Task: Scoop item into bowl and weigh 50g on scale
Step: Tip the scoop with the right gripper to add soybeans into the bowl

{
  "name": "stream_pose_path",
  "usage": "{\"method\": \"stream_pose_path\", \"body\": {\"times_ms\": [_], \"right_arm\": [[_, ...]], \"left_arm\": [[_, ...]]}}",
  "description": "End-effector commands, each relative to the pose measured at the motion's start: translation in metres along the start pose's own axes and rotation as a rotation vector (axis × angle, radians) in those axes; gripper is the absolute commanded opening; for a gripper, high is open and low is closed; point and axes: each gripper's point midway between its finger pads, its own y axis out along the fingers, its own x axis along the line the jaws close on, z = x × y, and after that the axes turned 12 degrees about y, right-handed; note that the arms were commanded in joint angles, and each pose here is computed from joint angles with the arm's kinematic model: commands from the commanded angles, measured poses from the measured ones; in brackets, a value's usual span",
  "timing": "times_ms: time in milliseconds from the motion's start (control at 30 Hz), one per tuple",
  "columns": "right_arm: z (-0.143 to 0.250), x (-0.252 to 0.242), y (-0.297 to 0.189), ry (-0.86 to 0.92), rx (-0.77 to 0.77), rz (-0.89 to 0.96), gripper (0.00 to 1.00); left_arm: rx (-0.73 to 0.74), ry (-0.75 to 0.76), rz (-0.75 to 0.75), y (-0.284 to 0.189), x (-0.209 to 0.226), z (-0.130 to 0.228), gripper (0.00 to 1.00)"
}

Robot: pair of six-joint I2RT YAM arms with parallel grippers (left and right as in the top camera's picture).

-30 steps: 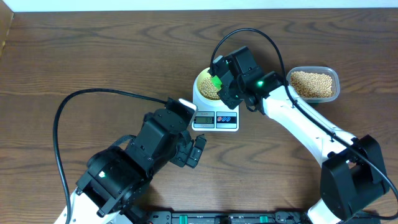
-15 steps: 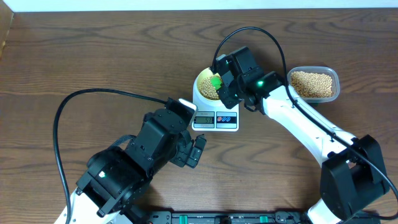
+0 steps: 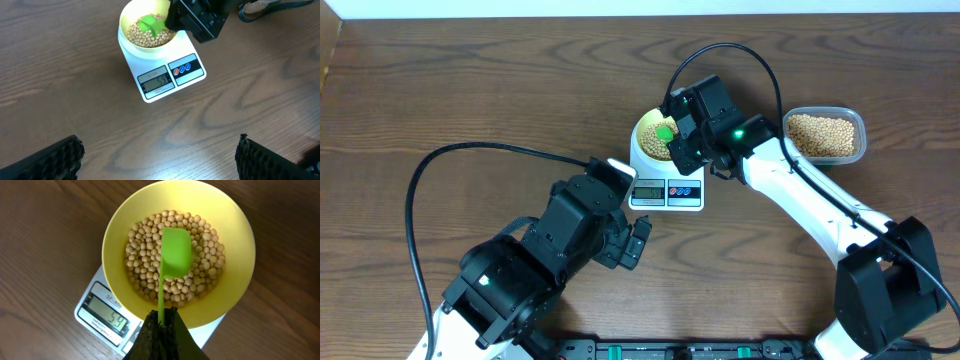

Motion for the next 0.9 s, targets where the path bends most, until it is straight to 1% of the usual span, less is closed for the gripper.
{"method": "stream_pose_path", "body": {"times_ms": [0, 267, 567, 867], "right_arm": [[0.003, 0.004, 0.003, 0.060, 0.016, -0.020, 0.01], [-0.005, -0.001, 0.001, 0.172, -0.011, -0.037, 0.01], [-0.019, 0.002, -0.012, 0.304, -0.015, -0.212, 0.01], [-0.024, -0.002, -0.026, 0.362, 0.010, -0.375, 0.01]], "left_arm": [[-0.021, -0.008, 0.006, -0.005, 0.000, -0.006, 0.99], [-0.021, -0.008, 0.006, -0.005, 0.000, -0.006, 0.99], [-0.021, -0.008, 0.006, -0.005, 0.000, -0.006, 0.99], [-0.021, -0.008, 0.006, -0.005, 0.000, -0.006, 0.99]]}}
